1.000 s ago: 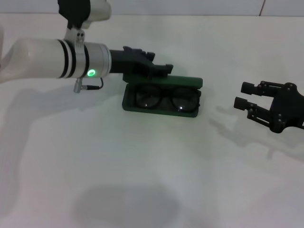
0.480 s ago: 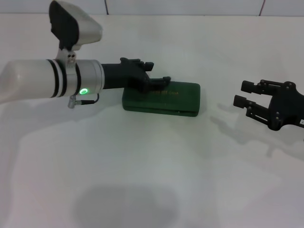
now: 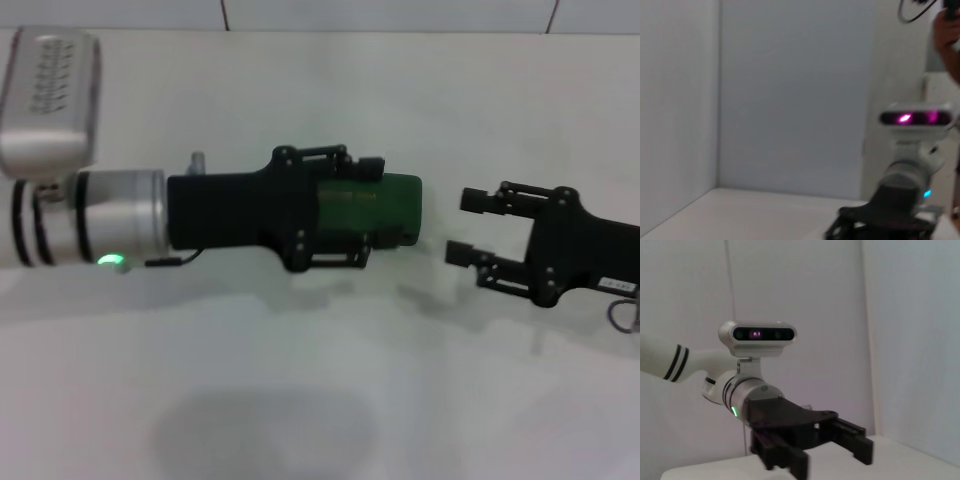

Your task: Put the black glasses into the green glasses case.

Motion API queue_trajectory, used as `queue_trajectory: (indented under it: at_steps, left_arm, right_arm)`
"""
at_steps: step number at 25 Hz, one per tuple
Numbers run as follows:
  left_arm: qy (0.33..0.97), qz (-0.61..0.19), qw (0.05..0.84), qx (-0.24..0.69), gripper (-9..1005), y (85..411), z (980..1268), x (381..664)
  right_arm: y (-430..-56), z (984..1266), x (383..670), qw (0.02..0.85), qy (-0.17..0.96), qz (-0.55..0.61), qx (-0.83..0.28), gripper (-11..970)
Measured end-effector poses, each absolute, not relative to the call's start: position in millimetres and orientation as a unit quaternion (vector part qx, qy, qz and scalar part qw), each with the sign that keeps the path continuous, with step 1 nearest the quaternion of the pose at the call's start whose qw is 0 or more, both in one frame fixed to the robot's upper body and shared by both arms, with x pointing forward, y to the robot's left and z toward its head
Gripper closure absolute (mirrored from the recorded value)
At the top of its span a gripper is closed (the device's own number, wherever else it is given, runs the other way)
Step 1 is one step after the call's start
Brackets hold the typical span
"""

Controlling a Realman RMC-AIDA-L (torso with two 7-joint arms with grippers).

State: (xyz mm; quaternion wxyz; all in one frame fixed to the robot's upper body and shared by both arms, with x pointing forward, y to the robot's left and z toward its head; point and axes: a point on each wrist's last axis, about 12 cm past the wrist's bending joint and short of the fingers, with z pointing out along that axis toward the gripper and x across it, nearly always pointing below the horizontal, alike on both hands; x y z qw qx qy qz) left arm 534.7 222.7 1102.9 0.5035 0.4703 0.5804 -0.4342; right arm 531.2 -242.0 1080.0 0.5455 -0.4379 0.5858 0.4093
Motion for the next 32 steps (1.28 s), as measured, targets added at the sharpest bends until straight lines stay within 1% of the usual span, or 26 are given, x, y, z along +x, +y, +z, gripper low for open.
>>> queue_trajectory:
  at_steps: [5, 15, 16, 21, 32]
  left_arm:
    - [0.559, -0.459, 0.507, 0.469, 242, 231, 1105, 517]
    - [0.549, -0.438, 0.541, 0.462, 100, 240, 1095, 506]
    - [0.550, -0.437, 0.546, 0.458, 102, 241, 1095, 506]
    - [0.555, -0.437, 0.557, 0.437, 109, 245, 1093, 507]
    - [0.551, -0.433, 0.561, 0.441, 109, 261, 1096, 503]
  right_arm:
    - [-237, 1080, 527, 0.558, 0.566, 0.403, -0.454, 254]
    - [-228, 1081, 529, 0.568, 0.550, 0.397, -0.467, 125]
    - [-227, 1081, 528, 0.569, 0.549, 0.396, -0.467, 112]
    - [-224, 1079, 528, 0.570, 0.548, 0.395, -0.468, 114]
    - [-226, 1076, 530, 0.568, 0.558, 0.386, -0.466, 116]
